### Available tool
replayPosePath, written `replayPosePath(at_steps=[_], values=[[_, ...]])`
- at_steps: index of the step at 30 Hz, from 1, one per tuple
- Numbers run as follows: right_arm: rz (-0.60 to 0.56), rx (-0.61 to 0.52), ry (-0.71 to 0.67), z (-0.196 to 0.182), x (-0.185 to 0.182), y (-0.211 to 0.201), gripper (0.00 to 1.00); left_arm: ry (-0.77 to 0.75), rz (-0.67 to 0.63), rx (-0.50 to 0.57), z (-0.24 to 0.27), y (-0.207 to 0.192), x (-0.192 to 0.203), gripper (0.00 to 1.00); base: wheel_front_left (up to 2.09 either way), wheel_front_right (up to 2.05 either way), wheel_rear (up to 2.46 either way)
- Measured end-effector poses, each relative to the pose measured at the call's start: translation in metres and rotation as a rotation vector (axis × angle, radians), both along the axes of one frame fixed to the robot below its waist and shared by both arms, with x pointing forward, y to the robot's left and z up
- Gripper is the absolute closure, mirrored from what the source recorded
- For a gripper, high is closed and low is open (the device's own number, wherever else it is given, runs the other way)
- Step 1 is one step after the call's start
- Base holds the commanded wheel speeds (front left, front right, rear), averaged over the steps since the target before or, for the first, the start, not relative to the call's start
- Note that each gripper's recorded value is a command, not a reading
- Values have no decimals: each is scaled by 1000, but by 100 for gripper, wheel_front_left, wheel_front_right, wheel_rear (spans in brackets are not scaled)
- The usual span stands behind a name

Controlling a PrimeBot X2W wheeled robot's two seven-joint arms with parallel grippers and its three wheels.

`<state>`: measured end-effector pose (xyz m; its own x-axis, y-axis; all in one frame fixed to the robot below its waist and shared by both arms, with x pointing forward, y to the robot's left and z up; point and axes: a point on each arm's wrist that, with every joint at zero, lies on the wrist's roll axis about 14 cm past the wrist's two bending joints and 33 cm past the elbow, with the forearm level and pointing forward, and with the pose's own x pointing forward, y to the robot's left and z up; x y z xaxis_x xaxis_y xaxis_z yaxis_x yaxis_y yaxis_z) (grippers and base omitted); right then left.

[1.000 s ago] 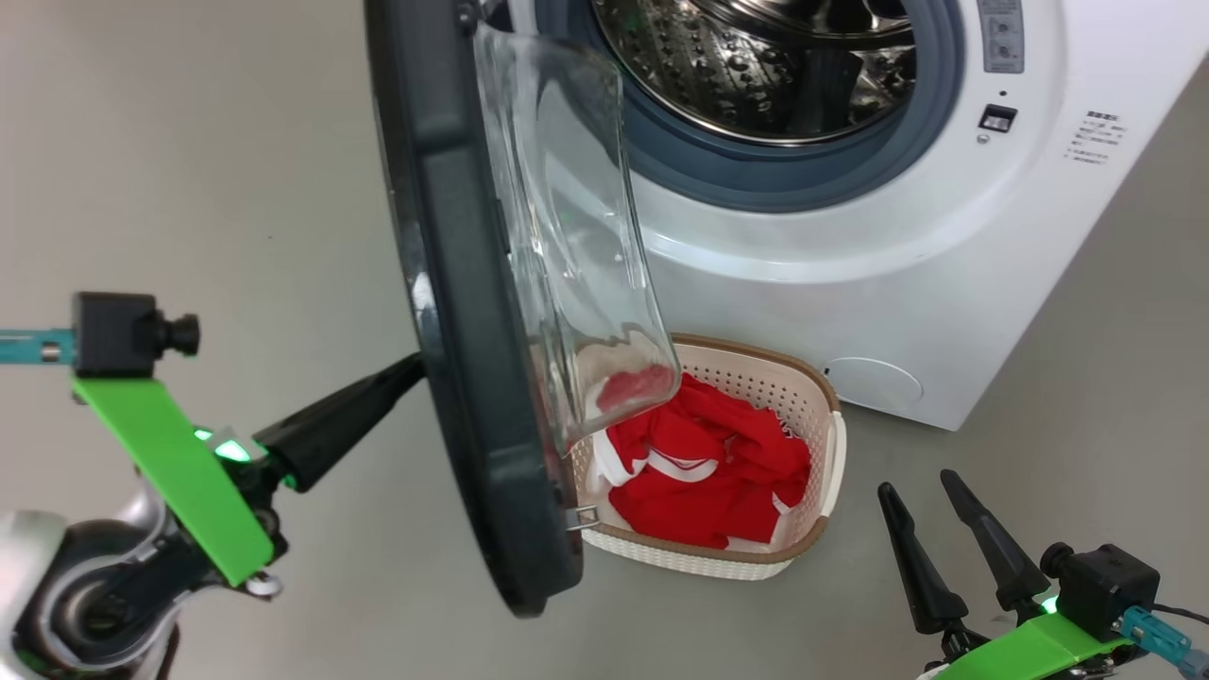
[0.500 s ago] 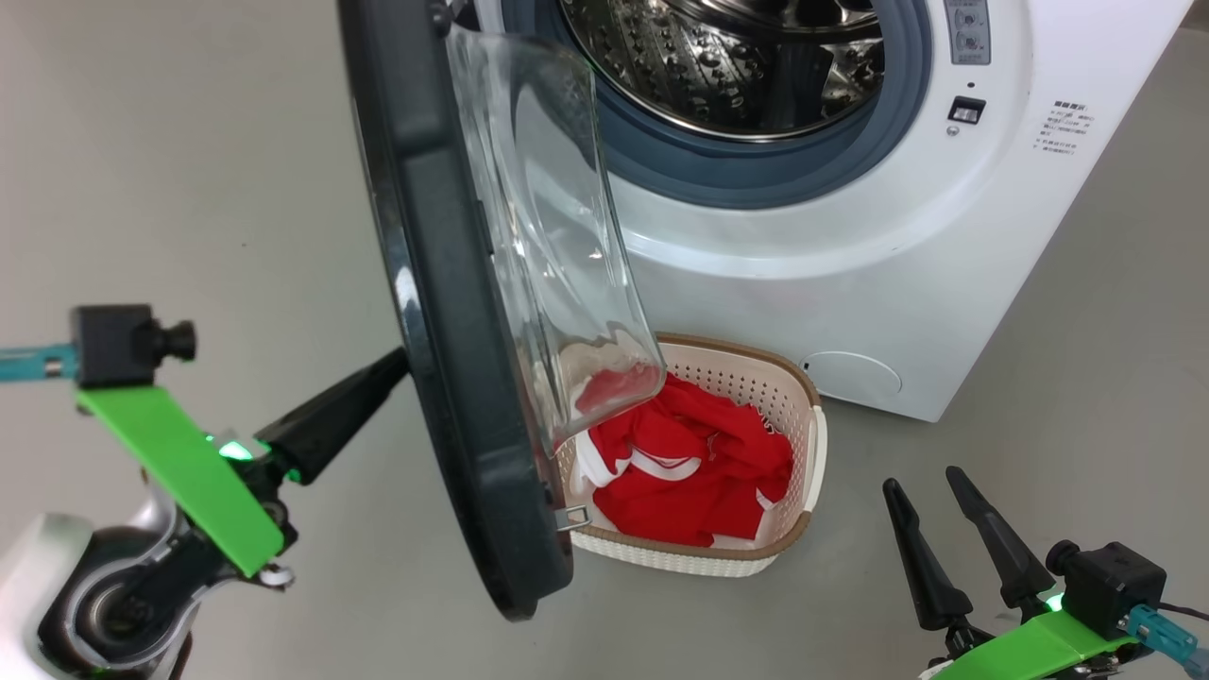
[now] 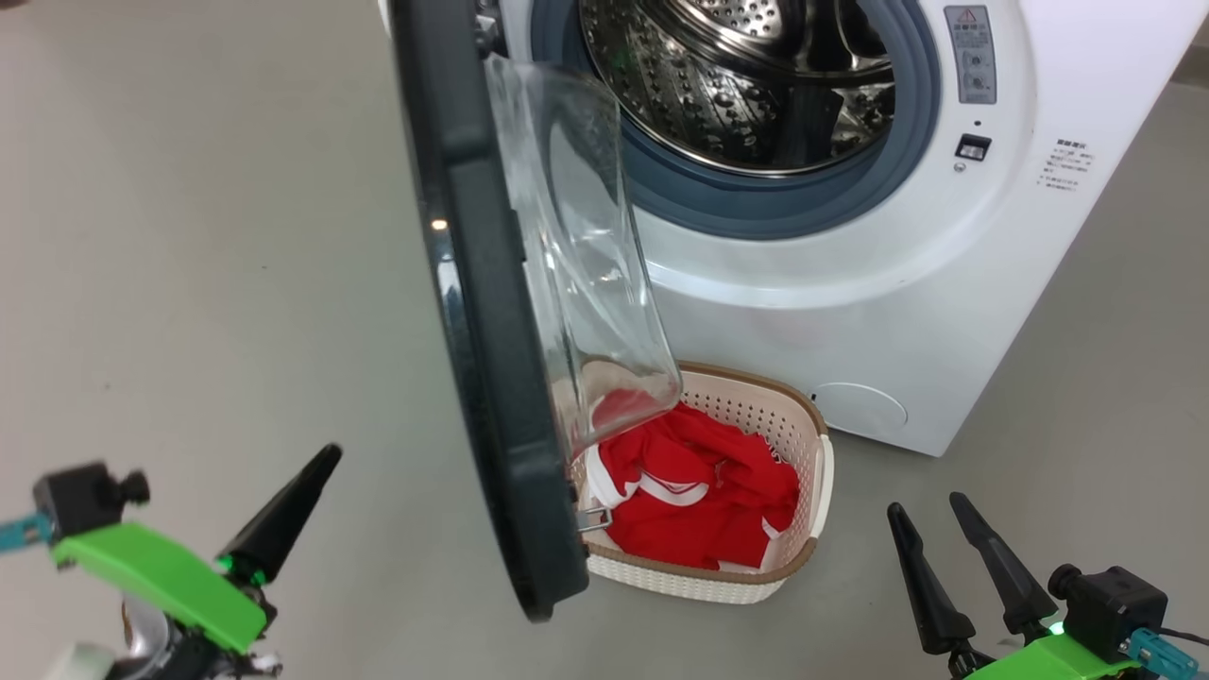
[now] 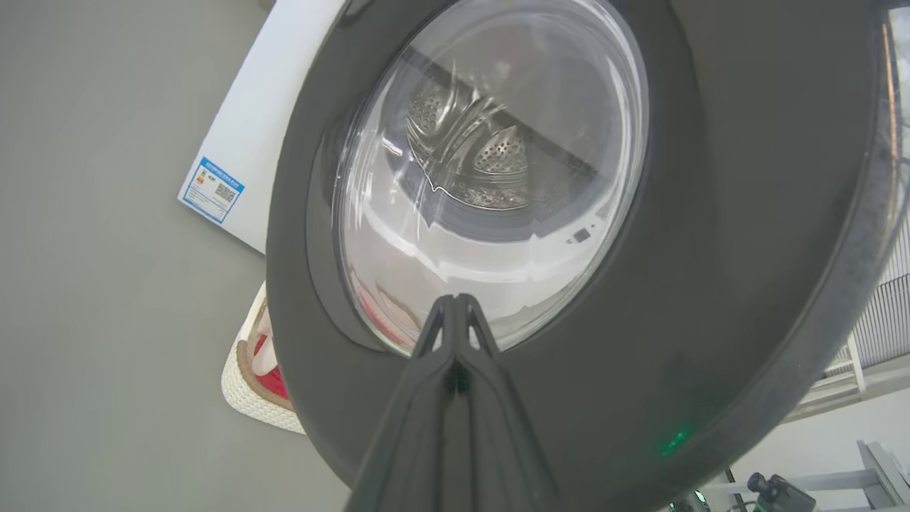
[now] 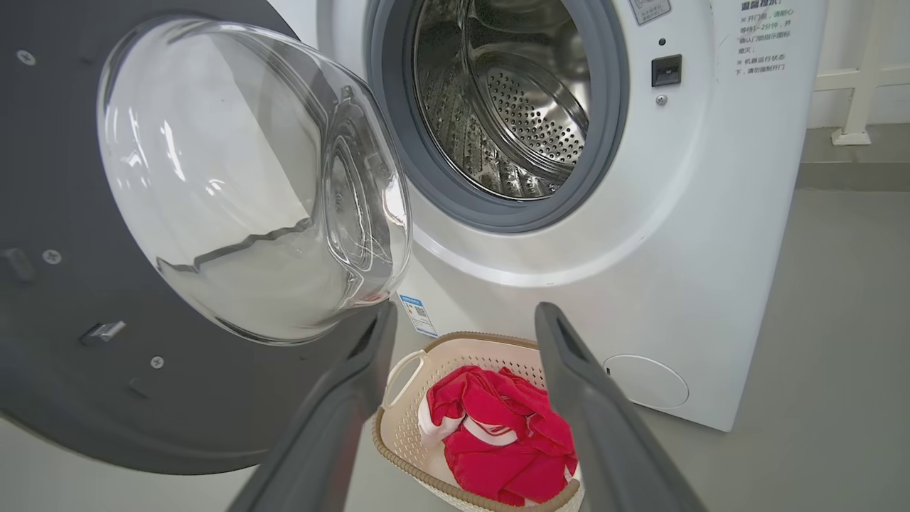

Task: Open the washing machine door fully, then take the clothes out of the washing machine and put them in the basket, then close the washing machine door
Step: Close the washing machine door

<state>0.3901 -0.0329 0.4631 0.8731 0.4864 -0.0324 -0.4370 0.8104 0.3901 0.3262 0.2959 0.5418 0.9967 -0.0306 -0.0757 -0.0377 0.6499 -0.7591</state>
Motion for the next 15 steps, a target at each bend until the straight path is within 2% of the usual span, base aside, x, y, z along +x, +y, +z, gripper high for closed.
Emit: replayPosePath(at_steps=[1,2,3,4,5,6,7,15], values=[[1,1,-2,1,0,1,0,2,24,-7,-4,3,-3,95,0,0,0],[3,2,-5,2,-1,2,0,5,50,-13,-9,7,-6,84,0,0,0],[4,2,-8,3,-1,2,0,9,76,-19,-13,11,-9,66,0,0,0],[5,2,-11,4,-1,2,0,11,99,-26,-18,14,-13,60,0,0,0],[6,0,-12,5,-3,2,0,18,144,-34,-26,20,-19,18,0,0,0],[5,-3,-8,4,-5,1,0,20,165,-38,-30,23,-22,5,0,0,0],[5,-3,-8,4,-5,1,0,20,165,-38,-30,23,-22,0,0,0,0],[-24,-24,15,-4,-15,-13,0,20,295,-5,-54,34,-45,0,0,0,0]])
